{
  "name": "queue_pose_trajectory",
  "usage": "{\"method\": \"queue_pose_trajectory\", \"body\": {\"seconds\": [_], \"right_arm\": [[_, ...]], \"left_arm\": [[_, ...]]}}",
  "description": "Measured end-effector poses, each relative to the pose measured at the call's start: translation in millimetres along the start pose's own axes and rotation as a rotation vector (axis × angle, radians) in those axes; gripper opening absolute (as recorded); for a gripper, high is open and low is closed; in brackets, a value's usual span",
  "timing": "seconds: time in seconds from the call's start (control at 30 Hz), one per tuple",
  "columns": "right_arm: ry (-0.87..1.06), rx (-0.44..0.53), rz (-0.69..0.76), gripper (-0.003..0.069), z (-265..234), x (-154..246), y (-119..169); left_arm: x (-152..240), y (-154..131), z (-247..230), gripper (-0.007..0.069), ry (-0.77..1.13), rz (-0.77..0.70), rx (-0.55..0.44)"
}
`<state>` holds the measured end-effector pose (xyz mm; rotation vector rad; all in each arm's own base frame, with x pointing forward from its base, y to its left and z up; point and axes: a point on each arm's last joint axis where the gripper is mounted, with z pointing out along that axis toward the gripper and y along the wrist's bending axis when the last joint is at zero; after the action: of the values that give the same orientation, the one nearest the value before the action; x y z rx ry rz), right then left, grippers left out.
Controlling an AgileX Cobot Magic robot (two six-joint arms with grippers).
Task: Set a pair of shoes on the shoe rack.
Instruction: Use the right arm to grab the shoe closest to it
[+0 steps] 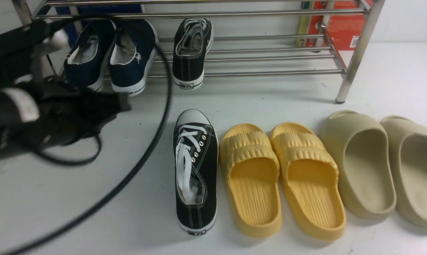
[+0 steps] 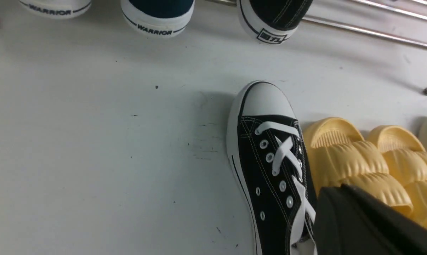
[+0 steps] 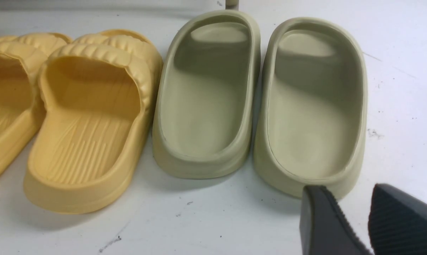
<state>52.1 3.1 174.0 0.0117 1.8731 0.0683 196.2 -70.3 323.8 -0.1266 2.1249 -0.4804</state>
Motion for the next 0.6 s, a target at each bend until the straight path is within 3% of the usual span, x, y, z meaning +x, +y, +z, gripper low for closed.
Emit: {"method": "queue_pose_trajectory", "body": {"seconds": [0.23, 0.6], "right_arm": [[0.000, 0.000, 0.000, 0.0239, 0, 0, 0], [0.000, 0.000, 0.000, 0.0239, 0, 0, 0]], "left_arm": [[65, 33, -72, -0.0013, -0.189, -0.004, 0.096], [116, 58, -81, -0.0013, -0.225, -0.003, 0.114]]}}
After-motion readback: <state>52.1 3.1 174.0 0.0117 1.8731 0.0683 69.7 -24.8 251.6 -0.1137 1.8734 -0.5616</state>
